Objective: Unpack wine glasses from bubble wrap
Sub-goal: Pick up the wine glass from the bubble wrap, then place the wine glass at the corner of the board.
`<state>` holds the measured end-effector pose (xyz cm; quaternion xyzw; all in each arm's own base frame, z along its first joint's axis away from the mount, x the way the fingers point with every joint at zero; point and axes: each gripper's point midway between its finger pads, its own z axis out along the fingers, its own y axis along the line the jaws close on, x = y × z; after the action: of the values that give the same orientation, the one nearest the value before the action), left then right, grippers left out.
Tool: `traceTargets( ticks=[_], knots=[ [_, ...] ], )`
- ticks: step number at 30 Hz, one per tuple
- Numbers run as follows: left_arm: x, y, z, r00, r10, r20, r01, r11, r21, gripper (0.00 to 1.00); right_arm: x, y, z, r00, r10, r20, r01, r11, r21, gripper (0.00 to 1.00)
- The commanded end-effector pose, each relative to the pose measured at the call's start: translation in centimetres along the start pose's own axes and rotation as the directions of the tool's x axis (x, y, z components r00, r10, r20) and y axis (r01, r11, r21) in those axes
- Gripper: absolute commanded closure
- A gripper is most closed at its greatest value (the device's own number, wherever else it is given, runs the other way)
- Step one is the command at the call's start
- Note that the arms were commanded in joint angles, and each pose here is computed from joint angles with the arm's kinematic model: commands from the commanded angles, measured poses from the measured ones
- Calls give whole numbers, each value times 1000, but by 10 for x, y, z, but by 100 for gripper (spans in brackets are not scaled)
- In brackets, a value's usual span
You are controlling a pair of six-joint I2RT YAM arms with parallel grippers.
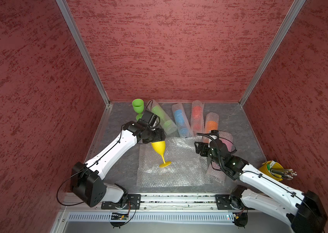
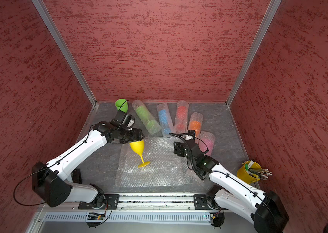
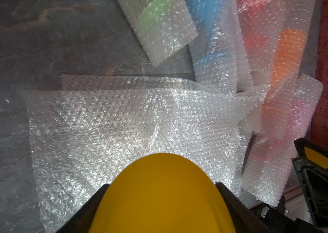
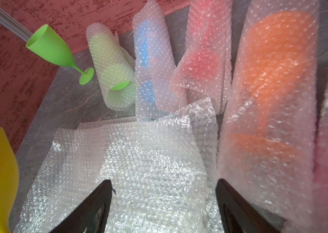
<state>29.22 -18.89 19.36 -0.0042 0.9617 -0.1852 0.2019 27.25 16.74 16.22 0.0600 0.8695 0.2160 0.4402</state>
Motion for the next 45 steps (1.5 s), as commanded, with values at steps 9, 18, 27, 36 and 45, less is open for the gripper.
traceTargets(
  ticks=[9, 18, 27, 36, 45],
  knots=[
    [-90, 10, -69, 782, 208, 587, -171, 978, -119, 31, -24, 9, -9, 996, -6, 91, 9, 999, -34, 18],
    [-146, 51, -83, 569, 297, 766, -92, 949, -300, 28, -24, 11, -6, 994, -12, 105, 18, 999, -50, 18],
    [-185, 128, -83, 479, 270, 835, 107, 926, -361, 26, -15, 10, 5, 995, -27, 96, 33, 998, -60, 18],
    [-218, 203, -56, 488, 251, 836, 241, 882, -405, 27, -14, 12, 13, 993, -46, 107, 53, 997, -59, 18],
    [-242, 256, -31, 474, 192, 859, 343, 858, -381, 27, -19, 11, 20, 988, -75, 138, 81, 996, -35, 17]
  ],
)
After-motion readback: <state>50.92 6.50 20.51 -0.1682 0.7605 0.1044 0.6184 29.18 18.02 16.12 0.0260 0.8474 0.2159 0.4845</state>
